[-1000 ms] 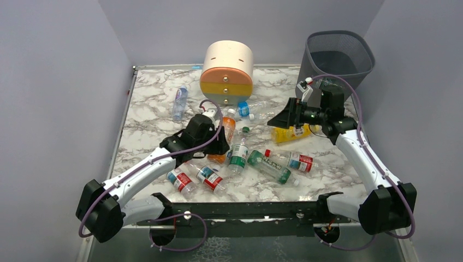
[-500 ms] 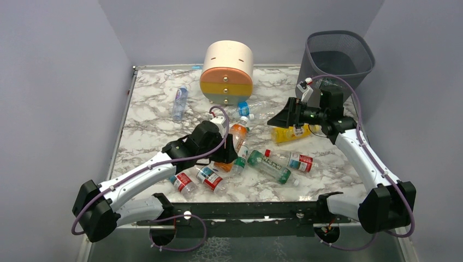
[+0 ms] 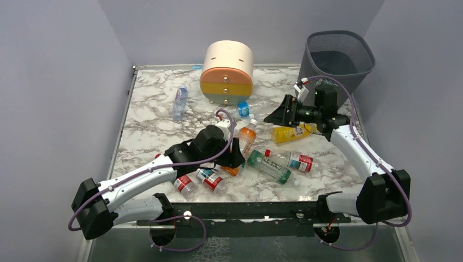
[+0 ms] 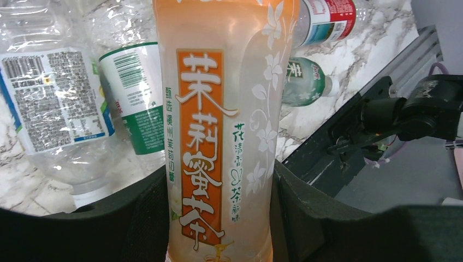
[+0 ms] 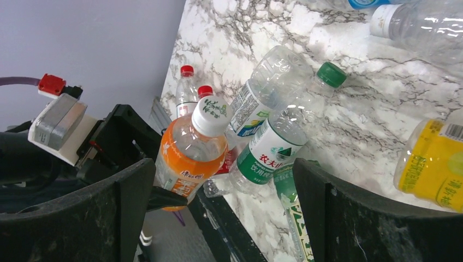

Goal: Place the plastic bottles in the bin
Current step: Place the plastic bottle in the trash bin.

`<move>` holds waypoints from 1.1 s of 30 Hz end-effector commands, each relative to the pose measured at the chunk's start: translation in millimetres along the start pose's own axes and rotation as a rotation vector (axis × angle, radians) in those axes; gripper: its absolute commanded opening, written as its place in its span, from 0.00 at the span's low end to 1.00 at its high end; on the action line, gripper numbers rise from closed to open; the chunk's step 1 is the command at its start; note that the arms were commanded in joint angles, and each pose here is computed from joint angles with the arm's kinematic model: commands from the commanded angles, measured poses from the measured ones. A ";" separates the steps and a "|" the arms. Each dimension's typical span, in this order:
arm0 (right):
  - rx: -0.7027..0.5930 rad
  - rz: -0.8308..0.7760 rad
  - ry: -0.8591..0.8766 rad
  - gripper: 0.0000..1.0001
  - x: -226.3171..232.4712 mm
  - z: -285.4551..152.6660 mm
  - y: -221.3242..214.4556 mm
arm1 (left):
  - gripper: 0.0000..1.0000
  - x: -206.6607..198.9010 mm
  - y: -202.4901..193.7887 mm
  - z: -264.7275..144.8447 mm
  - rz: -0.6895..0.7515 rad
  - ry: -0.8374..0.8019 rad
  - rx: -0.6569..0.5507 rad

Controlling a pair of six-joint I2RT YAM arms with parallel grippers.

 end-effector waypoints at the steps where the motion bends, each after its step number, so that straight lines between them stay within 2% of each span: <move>1: 0.017 0.019 0.047 1.00 3.1 10.8 -3.4 | 0.56 -11.9 7.0 3.3 -0.009 -0.045 -0.056; 13: 0.059 0.038 0.122 1.00 18.4 28.1 -16.6 | 0.56 -23.6 18.3 13.3 0.026 -0.051 -0.072; 33: 0.144 0.068 0.143 1.00 21.4 49.2 -45.1 | 0.56 -38.3 30.3 17.9 0.029 -0.086 -0.120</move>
Point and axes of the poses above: each gripper's point midway between its finger pads, its own z axis out along the fingers, its own x axis along the line the jaws close on, y = z × x, the point moved 5 cm from there along -z, back along the fingers, and after that the axes turned 5 degrees about -z, right-handed, at the moved point
